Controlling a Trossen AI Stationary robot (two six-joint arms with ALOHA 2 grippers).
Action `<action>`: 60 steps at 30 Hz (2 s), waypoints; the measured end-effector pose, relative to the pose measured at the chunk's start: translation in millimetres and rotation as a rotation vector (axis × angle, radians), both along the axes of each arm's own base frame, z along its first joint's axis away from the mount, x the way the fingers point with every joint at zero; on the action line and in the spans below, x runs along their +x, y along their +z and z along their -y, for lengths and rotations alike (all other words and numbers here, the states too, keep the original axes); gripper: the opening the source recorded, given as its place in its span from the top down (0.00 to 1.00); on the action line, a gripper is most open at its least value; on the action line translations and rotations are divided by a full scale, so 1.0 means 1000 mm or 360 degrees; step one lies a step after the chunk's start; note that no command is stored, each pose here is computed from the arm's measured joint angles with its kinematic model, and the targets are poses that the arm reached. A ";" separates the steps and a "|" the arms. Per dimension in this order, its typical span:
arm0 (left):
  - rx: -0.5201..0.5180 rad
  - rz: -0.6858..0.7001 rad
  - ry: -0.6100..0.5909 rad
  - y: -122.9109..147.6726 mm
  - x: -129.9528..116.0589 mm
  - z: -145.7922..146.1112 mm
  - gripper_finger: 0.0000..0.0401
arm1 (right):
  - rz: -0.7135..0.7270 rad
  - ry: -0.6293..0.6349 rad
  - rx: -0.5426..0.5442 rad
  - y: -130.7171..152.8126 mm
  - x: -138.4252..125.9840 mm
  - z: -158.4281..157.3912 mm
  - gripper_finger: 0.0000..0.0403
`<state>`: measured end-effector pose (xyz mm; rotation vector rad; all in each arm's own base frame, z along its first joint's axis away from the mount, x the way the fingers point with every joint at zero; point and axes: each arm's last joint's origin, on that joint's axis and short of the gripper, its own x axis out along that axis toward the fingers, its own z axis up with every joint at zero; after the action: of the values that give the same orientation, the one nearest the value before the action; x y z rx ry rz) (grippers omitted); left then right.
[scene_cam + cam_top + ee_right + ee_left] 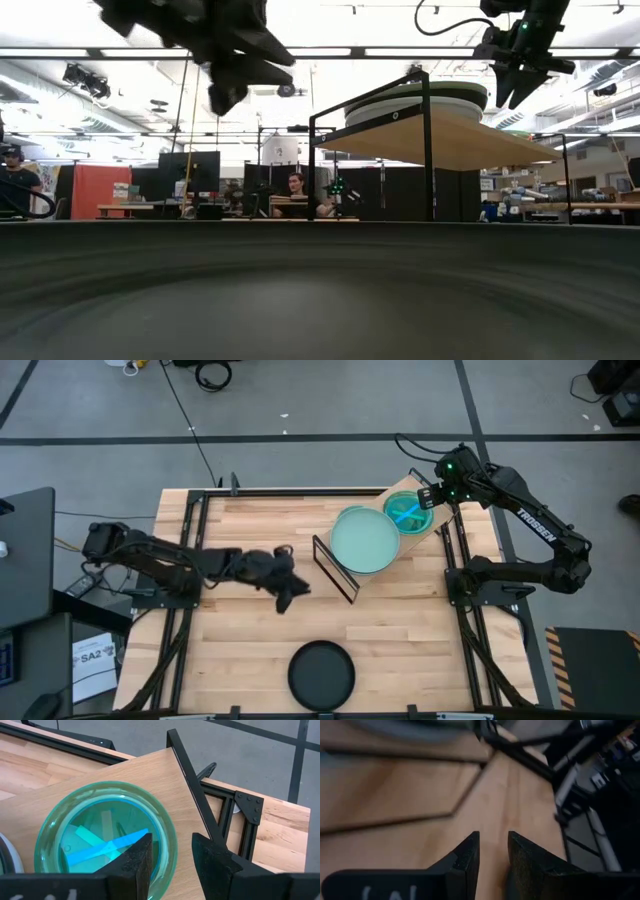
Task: Place and stack plates onto a shelf
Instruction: Stack the big black plate on top of the big gray plate on the shelf
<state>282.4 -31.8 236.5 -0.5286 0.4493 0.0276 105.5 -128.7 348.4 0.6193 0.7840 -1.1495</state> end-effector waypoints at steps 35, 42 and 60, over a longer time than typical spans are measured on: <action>-0.0555 -0.0638 -0.0013 -0.072 -0.019 0.119 0.73 | 0.0002 0.0001 0.0001 0.000 0.000 0.000 0.65; -0.0515 -0.0709 0.0007 -0.088 -0.016 0.121 0.73 | 0.0002 0.0001 0.0001 0.000 0.000 0.000 0.65; -0.0577 -0.0697 0.0017 -0.105 -0.008 0.127 0.73 | 0.0001 0.0002 0.0001 0.000 0.000 0.000 0.65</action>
<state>274.7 -158.7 131.0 -0.8876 0.8885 0.0741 105.6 -128.7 348.4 0.6195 0.7839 -1.1483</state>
